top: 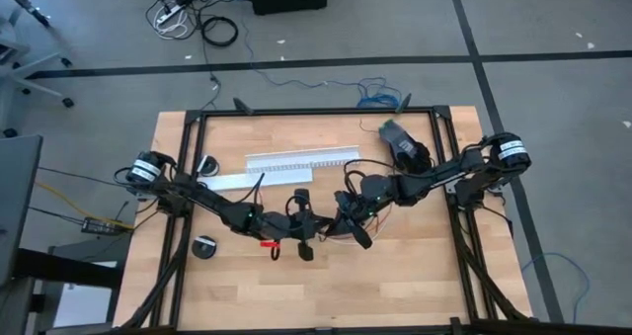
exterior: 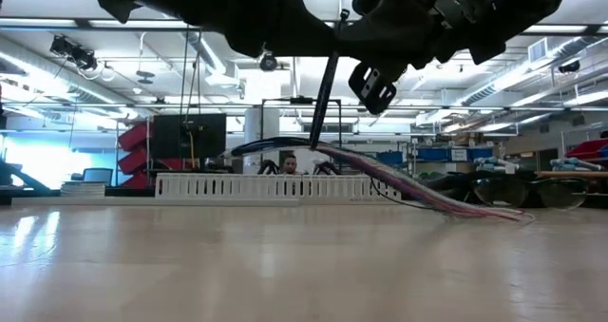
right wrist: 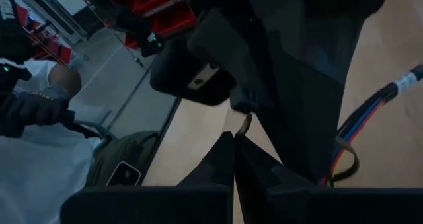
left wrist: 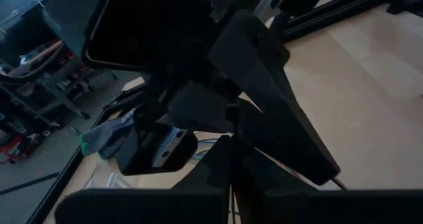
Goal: Ziptie cables
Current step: Wrap the colored wires together using a zip tie
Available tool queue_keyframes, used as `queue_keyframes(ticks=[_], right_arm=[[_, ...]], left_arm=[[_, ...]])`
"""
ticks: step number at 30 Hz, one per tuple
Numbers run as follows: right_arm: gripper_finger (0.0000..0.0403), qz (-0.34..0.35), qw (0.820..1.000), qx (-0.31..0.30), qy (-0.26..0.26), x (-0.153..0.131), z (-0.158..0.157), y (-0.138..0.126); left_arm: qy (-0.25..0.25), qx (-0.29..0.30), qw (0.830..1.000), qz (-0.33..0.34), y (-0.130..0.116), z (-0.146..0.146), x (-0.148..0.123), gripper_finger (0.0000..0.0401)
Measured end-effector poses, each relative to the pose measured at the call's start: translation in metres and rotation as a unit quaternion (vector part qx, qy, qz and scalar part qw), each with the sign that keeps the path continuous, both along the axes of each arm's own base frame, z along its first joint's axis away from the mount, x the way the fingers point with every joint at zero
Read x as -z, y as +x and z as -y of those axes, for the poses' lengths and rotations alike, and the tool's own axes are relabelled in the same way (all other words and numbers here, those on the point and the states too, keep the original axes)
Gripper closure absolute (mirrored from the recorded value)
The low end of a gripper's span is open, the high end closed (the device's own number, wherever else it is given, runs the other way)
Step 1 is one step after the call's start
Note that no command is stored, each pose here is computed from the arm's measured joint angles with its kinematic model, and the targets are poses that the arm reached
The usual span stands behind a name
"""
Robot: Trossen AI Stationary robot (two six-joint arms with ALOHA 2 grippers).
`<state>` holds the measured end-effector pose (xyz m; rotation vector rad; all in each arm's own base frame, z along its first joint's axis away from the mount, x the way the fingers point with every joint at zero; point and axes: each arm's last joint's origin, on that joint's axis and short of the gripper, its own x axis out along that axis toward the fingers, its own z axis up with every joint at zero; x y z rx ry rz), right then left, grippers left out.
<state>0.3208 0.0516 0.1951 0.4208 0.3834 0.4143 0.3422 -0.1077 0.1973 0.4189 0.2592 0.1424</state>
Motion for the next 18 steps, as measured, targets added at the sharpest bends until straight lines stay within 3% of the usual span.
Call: queue_keyframes(ticks=[18], right_arm=[[0.0402, 0.006, 1.0, -0.009, 0.003, -0.0006, -0.0009, 0.0004]], left_arm=[[0.007, 0.003, 1.0, -0.016, -0.0007, -0.0005, 0.0029, 0.0401]])
